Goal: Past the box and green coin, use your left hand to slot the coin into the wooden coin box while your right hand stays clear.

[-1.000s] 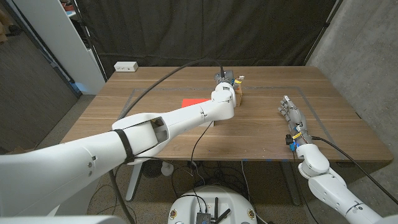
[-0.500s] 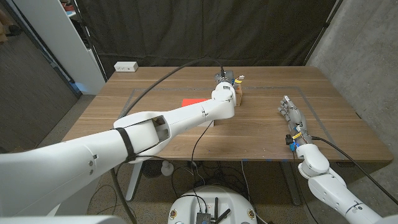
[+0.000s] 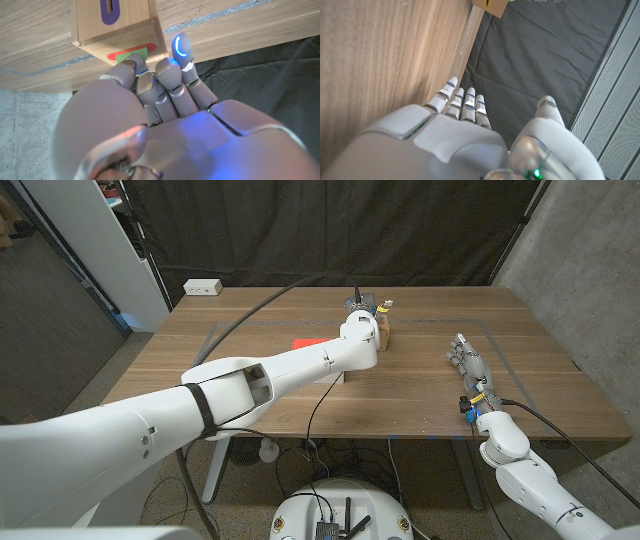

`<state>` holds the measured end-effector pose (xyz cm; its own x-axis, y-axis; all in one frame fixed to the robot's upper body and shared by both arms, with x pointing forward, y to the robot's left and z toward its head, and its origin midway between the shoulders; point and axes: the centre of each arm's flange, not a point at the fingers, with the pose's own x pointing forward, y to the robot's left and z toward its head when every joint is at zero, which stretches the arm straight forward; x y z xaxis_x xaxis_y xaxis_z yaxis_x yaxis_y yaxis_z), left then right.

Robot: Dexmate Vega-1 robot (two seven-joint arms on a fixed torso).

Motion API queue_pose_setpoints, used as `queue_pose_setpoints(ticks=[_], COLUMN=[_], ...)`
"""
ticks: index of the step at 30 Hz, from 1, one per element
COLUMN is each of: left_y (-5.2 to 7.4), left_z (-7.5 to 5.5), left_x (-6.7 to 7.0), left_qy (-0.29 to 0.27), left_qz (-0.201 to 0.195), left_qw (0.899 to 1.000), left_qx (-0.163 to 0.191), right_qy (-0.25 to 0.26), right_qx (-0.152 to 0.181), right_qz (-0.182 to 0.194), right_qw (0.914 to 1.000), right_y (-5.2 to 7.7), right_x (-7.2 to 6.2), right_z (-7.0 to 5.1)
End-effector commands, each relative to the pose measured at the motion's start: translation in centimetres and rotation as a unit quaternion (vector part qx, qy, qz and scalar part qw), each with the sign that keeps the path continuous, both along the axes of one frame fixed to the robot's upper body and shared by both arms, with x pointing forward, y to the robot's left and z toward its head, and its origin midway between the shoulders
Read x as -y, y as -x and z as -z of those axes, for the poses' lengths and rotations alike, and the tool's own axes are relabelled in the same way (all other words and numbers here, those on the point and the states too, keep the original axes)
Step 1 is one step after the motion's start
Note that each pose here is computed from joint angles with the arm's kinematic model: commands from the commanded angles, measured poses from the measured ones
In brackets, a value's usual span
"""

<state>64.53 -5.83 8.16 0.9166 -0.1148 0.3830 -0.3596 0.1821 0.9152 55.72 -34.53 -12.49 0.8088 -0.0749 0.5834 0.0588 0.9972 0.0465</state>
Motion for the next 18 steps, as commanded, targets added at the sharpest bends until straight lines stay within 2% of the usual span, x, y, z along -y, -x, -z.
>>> queue_pose_setpoints(ticks=[1,18], left_y=[0.09,0.37], left_z=[0.04,-0.25], left_x=[-0.33,-0.47], left_qy=[0.0,-0.002], left_qz=[-0.007,0.002], left_qw=[1.0,1.0], left_qx=[-0.004,-0.006], right_qy=[0.002,0.004], right_qx=[0.001,0.001], right_qz=[-0.001,0.0], right_qw=[1.0,1.0], right_y=[0.03,0.16], right_x=[-0.14,-0.28], right_z=[-0.16,-0.21])
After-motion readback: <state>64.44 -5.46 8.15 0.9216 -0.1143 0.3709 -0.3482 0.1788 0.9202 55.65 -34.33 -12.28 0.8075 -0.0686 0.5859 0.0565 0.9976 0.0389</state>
